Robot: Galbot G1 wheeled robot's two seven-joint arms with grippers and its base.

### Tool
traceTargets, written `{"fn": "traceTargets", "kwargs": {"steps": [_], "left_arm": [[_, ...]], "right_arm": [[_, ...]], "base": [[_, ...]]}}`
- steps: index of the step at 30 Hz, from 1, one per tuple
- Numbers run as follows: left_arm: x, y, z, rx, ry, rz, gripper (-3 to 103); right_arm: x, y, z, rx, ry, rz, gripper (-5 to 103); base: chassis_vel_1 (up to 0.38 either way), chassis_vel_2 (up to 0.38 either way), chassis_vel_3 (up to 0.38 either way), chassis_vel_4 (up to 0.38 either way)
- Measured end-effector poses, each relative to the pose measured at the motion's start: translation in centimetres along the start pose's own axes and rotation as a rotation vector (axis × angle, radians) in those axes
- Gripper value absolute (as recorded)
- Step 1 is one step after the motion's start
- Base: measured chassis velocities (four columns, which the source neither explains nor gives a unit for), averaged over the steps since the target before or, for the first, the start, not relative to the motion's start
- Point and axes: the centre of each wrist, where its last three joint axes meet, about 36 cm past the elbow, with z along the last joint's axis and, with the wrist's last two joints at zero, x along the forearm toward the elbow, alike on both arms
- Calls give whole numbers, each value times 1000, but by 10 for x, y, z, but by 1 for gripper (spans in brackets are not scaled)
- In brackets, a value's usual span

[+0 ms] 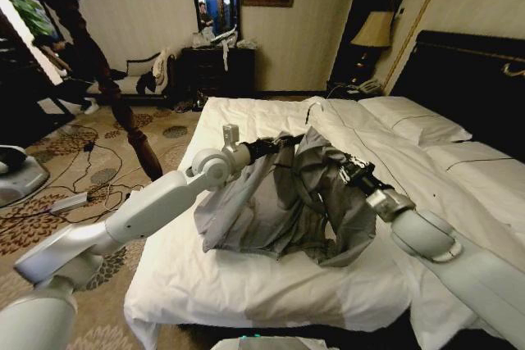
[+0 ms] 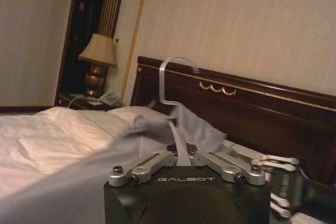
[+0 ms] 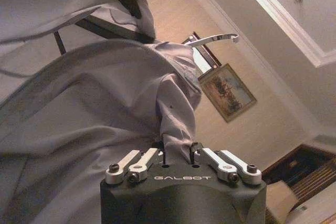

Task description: Pick up the clothes from the bed and hang them on the clothes hanger.

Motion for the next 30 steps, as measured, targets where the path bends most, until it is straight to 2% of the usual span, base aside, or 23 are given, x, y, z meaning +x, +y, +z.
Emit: {"fn": "traceTargets", "kwargs": {"steps": [1,4,7,13,17,23,24,26,29,30], "left_arm": [[0,0,0,0,0,0,0],[9,-5,-1,-17,-3,11,0],[22,-8,8,-16,12,11,0],[52,-5,31,-9,43,-11,0],[60,-5,39,-6,49,-11,0],[74,-8,31,9,27,1,0],[78,-9,28,12,29,8,-3],[82,-11,26,15,31,20,1],[95,-17,23,9,49,42,17],[95,-17,23,9,49,42,17]], "right_arm": [[0,0,0,0,0,0,19],[-18,7,-11,-75,-9,-3,19],[-26,9,-12,-100,-2,1,19],[-31,11,-8,-109,3,13,19],[-40,13,-18,-121,-28,25,19],[-49,21,-32,-144,-71,20,19],[-52,25,-33,-151,-76,20,19],[-55,29,-34,-157,-79,18,19],[-60,37,-35,-168,-83,16,19],[-60,37,-35,-168,-83,16,19]], "base": [[0,0,0,0],[0,0,0,0],[0,0,0,0],[0,0,0,0],[0,0,0,0],[0,0,0,0],[0,0,0,0],[0,0,0,0],[0,0,0,0],[0,0,0,0]]}}
